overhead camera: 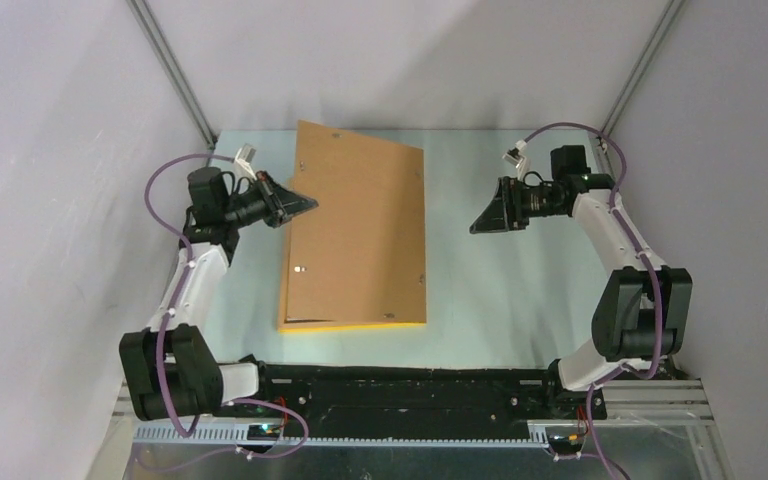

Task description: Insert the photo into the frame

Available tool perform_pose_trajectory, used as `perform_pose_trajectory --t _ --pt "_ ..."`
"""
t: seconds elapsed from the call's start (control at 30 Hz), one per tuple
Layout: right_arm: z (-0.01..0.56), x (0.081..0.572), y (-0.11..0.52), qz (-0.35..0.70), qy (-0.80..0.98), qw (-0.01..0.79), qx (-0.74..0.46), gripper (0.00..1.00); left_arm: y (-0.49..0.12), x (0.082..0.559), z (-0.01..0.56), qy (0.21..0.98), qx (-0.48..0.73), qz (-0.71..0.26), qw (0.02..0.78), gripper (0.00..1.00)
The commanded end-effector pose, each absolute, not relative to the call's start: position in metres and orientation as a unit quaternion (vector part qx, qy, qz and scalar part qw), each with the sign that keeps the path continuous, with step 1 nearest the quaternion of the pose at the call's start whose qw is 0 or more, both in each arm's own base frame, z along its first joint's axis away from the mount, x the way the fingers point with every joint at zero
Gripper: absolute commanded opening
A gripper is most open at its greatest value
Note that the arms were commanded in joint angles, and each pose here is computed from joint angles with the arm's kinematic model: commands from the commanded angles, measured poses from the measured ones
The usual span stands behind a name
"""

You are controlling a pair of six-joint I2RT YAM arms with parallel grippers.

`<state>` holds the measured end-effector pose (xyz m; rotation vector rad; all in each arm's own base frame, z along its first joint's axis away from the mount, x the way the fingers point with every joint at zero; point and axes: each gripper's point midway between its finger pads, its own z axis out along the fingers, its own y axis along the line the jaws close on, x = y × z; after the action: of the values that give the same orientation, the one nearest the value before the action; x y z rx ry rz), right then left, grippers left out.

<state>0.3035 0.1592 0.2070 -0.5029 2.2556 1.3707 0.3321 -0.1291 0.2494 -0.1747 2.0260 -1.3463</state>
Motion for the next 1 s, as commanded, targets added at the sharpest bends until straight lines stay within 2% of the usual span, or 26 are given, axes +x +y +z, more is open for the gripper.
perform_pose_trajectory --t 0.0,0.43,0.97 --pt "0.226 0.310 0.167 0.485 0.812 0.261 -0.192 0.71 -0.122 0.318 0.284 0.755 -0.039 -0.548 0.358 0.00" --pt "0.255 0.328 0.194 0.465 0.808 0.302 -0.199 0.72 -0.083 0.318 0.273 0.773 -0.071 -0.508 0.375 0.00" --pt "0.273 0.351 0.223 0.442 0.809 0.323 -0.217 0.72 -0.066 0.304 0.271 0.804 -0.078 -0.431 0.402 0.00"
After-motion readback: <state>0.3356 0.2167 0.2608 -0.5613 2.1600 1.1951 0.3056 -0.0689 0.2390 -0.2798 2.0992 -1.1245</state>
